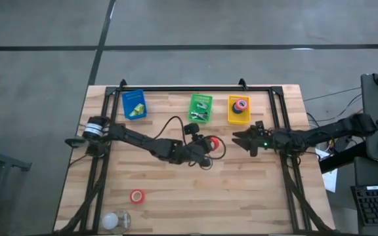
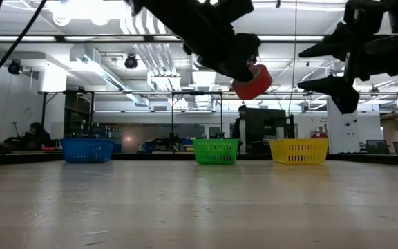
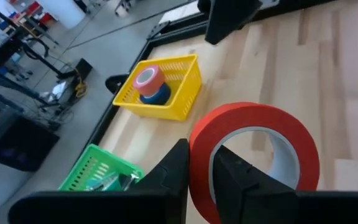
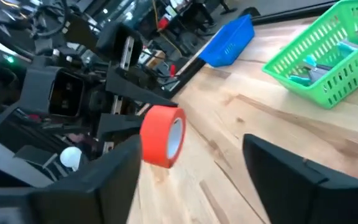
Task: Pick and place Stapler, Stapler remover, tape
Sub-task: Put the right orange tape into the yellow basket
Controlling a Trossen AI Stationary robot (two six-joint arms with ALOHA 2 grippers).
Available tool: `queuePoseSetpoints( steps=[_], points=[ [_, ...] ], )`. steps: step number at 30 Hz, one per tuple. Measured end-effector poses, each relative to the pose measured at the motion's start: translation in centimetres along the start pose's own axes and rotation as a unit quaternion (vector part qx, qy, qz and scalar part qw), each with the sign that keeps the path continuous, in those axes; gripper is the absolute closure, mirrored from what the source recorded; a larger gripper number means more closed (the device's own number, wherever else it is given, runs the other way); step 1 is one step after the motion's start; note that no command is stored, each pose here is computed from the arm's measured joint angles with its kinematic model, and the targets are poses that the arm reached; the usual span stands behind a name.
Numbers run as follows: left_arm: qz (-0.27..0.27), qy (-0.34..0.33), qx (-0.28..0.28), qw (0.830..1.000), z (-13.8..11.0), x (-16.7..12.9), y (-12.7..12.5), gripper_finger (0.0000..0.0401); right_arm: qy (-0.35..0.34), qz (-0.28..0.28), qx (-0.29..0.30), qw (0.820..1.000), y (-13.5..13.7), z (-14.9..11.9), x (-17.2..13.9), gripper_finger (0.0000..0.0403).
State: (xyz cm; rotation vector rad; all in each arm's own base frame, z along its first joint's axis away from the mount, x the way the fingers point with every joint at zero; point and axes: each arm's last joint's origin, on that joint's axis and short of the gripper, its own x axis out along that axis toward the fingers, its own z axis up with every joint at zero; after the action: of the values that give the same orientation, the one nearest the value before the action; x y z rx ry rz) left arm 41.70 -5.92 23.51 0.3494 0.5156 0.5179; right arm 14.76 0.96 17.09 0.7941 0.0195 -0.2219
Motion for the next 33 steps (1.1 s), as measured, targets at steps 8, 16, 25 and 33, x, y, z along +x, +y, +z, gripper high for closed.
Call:
queuePoseSetpoints(
  steps=[8,16,25,33],
  points=[
    [0.014,-0.001,0.014,1.0,1.1,1.7,0.4,0.035,0.019,-0.019,-0.027,0.999,2.0,0.7,2.6,0.0072],
    [0.024,0.007,0.028,0.999,1.0,2.0,0.8,0.035,0.047,-0.045,-0.062,0.996,3.1,0.4,5.4,0.0076],
    [0.035,0.01,0.029,0.999,0.9,1.9,0.8,0.035,0.065,-0.059,-0.081,0.993,3.5,0.0,7.1,0.0118],
    [0.036,0.01,0.029,0.999,1.0,1.9,0.8,0.0344,0.07,-0.049,-0.089,0.992,3.4,0.1,6.8,0.0195]
  ],
)
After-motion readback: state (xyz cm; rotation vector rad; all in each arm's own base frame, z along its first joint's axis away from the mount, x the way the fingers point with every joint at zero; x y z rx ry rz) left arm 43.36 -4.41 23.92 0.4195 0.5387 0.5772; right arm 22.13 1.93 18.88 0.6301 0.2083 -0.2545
